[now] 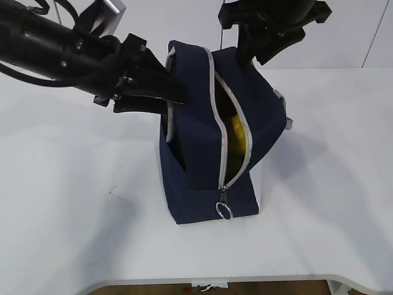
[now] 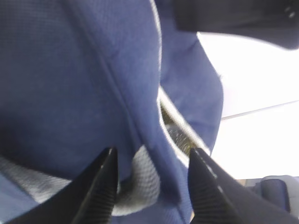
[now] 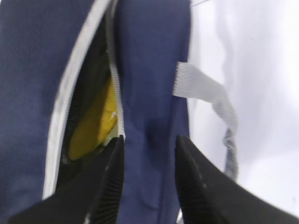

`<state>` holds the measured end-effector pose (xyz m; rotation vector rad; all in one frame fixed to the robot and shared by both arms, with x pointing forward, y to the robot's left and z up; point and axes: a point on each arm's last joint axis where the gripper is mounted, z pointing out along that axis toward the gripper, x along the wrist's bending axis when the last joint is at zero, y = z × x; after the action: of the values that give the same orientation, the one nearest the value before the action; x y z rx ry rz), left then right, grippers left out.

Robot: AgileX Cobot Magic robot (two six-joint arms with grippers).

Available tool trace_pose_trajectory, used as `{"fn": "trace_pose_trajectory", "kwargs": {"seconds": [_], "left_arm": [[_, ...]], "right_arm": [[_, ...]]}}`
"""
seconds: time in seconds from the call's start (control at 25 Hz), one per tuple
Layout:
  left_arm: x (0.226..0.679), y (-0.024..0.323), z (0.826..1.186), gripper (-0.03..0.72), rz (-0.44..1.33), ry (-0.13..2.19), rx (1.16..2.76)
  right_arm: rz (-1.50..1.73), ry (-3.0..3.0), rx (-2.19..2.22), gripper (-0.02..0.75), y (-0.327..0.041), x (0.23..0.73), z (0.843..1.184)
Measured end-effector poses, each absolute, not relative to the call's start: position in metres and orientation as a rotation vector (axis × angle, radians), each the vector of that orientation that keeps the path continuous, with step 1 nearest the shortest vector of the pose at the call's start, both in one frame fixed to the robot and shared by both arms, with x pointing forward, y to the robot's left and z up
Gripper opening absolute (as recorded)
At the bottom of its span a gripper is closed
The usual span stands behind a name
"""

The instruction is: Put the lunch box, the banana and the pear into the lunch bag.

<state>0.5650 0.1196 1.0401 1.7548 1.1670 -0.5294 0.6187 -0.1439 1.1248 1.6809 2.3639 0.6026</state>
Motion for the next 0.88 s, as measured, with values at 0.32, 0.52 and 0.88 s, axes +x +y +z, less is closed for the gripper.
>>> {"fn": "trace_pose_trajectory", "kwargs": {"seconds": [0.32, 0.52, 0.88], "left_arm": [[0.561, 0.133, 1.051, 0.374, -0.593, 1.13, 1.743], [0.555, 0.149, 1.067, 0.374, -0.601, 1.094, 1.737], [0.546, 0.178, 1.075, 0.334, -0.528, 1.204, 1.848]], "right_arm": [[0.632, 2.326, 1.648, 0.285, -0.146, 0.617, 1.139], [0.741, 2.283, 1.615, 0.281, -0.145, 0.616, 1.163], [0.898, 2.269, 1.598, 0.249, -0.144, 0.599, 1.193]]}}
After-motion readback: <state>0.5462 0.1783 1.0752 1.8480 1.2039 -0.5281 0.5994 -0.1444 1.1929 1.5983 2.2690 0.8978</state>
